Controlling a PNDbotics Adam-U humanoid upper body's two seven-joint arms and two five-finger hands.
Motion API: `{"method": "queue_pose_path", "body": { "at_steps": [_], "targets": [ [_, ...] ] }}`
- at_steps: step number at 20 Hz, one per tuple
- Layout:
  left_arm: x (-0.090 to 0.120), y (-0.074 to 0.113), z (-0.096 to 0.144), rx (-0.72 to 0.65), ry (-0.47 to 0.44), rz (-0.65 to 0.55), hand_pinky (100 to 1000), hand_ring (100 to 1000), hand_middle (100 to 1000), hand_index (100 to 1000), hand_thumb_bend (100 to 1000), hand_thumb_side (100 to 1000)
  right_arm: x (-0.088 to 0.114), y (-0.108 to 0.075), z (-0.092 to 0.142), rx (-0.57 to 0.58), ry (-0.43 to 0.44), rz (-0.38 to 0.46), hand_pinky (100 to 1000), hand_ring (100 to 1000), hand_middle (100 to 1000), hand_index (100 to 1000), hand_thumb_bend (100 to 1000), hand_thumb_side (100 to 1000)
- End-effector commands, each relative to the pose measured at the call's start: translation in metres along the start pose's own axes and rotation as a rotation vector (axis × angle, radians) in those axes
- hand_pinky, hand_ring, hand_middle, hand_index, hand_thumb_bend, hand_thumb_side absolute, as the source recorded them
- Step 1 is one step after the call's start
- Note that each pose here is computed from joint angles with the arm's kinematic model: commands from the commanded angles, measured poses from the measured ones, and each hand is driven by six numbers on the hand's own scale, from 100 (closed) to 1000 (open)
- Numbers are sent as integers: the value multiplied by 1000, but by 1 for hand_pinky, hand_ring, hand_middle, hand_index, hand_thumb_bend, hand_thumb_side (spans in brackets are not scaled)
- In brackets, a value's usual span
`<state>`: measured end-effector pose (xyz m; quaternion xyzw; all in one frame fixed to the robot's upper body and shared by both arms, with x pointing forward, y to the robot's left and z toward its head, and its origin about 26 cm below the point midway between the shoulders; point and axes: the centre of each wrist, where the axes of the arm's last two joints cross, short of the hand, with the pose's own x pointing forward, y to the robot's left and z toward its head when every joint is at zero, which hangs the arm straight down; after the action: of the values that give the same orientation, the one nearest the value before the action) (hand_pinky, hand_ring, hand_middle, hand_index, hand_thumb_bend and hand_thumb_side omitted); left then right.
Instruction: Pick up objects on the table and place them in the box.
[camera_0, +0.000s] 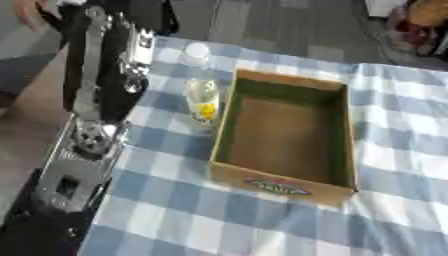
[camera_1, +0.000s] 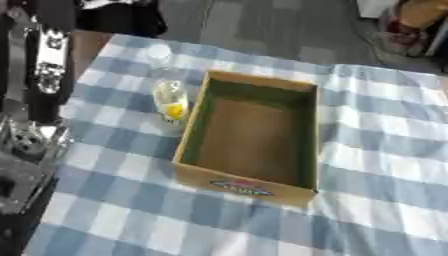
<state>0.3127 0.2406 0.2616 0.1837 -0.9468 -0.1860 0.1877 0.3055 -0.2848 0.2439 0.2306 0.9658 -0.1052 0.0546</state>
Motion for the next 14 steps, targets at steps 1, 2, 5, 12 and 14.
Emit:
{"method": "queue_pose_path", "body": {
  "at_steps": [1,2,5,12,14],
  "targets": [
    [-7,20,-6,-108,40,-117,758,648,747,801,376,853,0,-8,-7,-77,-100,-37,159,302,246,371,100,913],
    [-10,23,-7,-138,56,-134,772,661,759,818,391,871,0,-9,-6,-73,-99,-36,160,303,246,371,100,914],
    [-25,30,-7,-265,100,-211,793,677,772,843,522,853,0,-9,-5,-53,-95,-37,159,303,247,371,100,916],
    [-52,38,-14,-471,149,-289,819,695,792,893,887,717,1,-9,-5,-37,-91,-46,160,303,248,371,100,917],
    [-59,42,-17,-540,176,-302,821,702,797,903,970,689,1,-9,-5,-35,-91,-50,160,303,248,371,100,917]
  ]
}}
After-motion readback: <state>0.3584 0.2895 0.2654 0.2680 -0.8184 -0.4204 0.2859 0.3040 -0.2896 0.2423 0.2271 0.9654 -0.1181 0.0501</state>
